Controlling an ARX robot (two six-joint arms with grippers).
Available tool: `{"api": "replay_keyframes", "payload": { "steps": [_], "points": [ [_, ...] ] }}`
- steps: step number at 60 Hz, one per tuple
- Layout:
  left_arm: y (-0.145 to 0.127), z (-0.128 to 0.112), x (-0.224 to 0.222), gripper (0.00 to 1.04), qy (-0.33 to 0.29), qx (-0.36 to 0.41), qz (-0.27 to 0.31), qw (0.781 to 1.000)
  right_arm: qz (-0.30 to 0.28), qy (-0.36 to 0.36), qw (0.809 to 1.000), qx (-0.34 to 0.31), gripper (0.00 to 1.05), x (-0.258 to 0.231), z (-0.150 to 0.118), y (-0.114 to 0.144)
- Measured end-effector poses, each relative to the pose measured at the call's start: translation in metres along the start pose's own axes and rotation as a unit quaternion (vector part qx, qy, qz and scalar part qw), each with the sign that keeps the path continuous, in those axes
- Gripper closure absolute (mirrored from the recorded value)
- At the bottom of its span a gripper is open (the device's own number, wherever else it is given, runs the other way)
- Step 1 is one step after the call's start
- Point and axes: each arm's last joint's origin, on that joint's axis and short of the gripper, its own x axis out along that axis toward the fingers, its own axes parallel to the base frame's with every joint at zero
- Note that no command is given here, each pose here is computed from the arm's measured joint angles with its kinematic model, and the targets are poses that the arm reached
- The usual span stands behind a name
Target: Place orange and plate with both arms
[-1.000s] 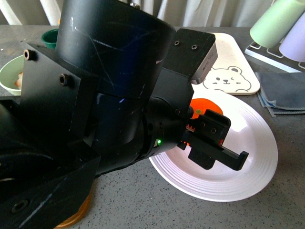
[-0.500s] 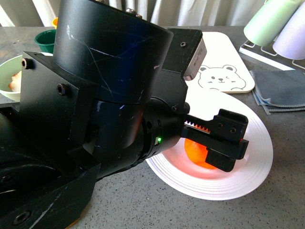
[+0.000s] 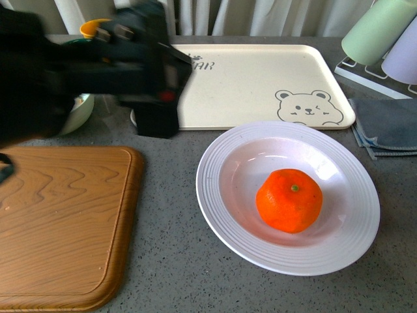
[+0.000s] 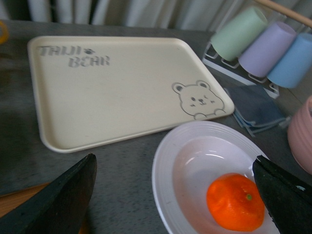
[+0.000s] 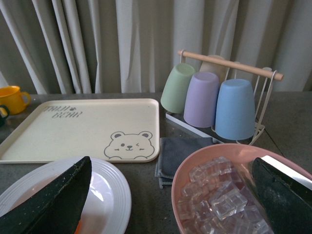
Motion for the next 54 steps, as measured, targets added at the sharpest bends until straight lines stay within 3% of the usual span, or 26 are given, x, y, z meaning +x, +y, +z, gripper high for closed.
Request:
{"api": "replay_keyframes", "payload": {
  "steps": [5,9,15,23,34,54],
  "points": [
    [0.018,0.011,-0.042,0.12,-0.046,0.01,0.081,0.996,0.0,0.0,1.0,0.0,0.09,0.0,0.0,0.0],
    [0.031,0.015,-0.076,0.25,-0.122,0.052,0.188,0.973,0.001,0.0,1.0,0.0,0.09,0.0,0.0,0.0],
    [0.046,0.007,-0.122,0.42,-0.139,0.073,0.255,0.954,0.0,0.0,1.0,0.0,0.09,0.0,0.0,0.0],
    [0.046,0.003,-0.144,0.67,-0.174,0.099,0.241,0.949,0.0,0.0,1.0,0.0,0.09,0.0,0.0,0.0],
    [0.051,-0.008,-0.153,1.01,-0.172,0.102,0.254,0.946,-0.001,0.0,1.0,0.0,0.09,0.0,0.0,0.0],
    [0.049,-0.019,-0.16,1.03,-0.174,0.104,0.256,0.945,0.0,0.0,1.0,0.0,0.09,0.0,0.0,0.0]
  ]
}}
